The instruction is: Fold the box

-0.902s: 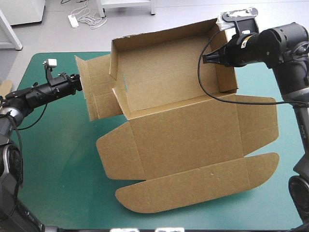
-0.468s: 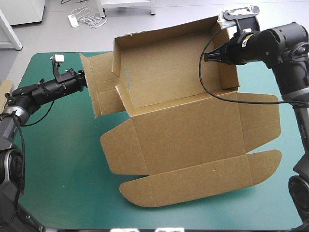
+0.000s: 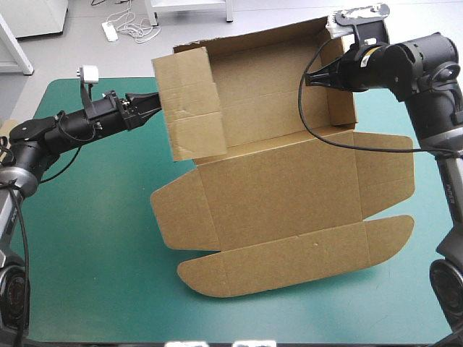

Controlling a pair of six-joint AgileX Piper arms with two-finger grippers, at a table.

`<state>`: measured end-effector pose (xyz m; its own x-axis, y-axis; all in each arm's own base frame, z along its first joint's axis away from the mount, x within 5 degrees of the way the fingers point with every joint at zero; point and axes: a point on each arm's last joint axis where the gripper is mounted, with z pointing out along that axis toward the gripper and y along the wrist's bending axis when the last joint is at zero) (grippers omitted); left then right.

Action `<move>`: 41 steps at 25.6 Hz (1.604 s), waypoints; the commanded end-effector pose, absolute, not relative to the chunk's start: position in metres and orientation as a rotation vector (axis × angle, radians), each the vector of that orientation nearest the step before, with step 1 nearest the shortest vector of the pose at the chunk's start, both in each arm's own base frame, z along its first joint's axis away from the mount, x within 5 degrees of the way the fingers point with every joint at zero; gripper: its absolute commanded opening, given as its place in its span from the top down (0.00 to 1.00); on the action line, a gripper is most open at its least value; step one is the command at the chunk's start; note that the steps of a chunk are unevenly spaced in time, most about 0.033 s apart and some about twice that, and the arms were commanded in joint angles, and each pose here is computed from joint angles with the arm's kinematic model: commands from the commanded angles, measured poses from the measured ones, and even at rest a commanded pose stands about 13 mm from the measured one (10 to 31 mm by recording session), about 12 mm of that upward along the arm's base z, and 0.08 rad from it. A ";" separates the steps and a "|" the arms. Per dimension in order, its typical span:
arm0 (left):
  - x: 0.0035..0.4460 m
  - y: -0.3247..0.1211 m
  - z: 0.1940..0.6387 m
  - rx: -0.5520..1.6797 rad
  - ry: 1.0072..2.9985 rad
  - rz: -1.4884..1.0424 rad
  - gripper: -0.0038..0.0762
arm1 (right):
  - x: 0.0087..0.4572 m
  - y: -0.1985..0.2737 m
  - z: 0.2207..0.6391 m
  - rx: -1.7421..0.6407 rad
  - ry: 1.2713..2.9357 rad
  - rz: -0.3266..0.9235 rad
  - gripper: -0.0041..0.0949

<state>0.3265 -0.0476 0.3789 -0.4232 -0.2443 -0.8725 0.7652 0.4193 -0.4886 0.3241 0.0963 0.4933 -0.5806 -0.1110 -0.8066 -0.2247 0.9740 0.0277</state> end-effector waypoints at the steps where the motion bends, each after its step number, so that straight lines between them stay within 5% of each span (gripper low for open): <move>1: 0.298 -0.063 0.419 0.566 1.434 -1.343 0.94 | 0.315 0.092 0.517 -0.203 2.061 0.194 0.98; 13: 0.297 -0.081 0.421 0.574 1.414 -1.354 0.92 | 0.321 0.094 0.515 -0.212 2.054 0.193 0.98; 17: 0.303 -0.078 0.420 0.489 1.456 -1.332 0.71 | 0.321 0.094 0.515 -0.215 2.054 0.190 0.98; 21: 0.303 -0.078 0.424 0.464 1.465 -1.357 0.38 | 0.321 0.094 0.514 -0.216 2.057 0.190 0.98; 24: 0.306 -0.078 0.425 0.456 1.487 -1.320 0.26 | 0.323 0.096 0.511 -0.217 2.069 0.198 0.98; 37: 0.329 -0.120 0.419 0.177 1.801 -0.901 0.27 | 0.332 0.106 0.500 -0.243 2.110 0.297 0.98; 41: 0.337 -0.119 0.408 0.137 1.929 -0.857 0.34 | 0.341 0.114 0.489 -0.248 2.145 0.360 0.98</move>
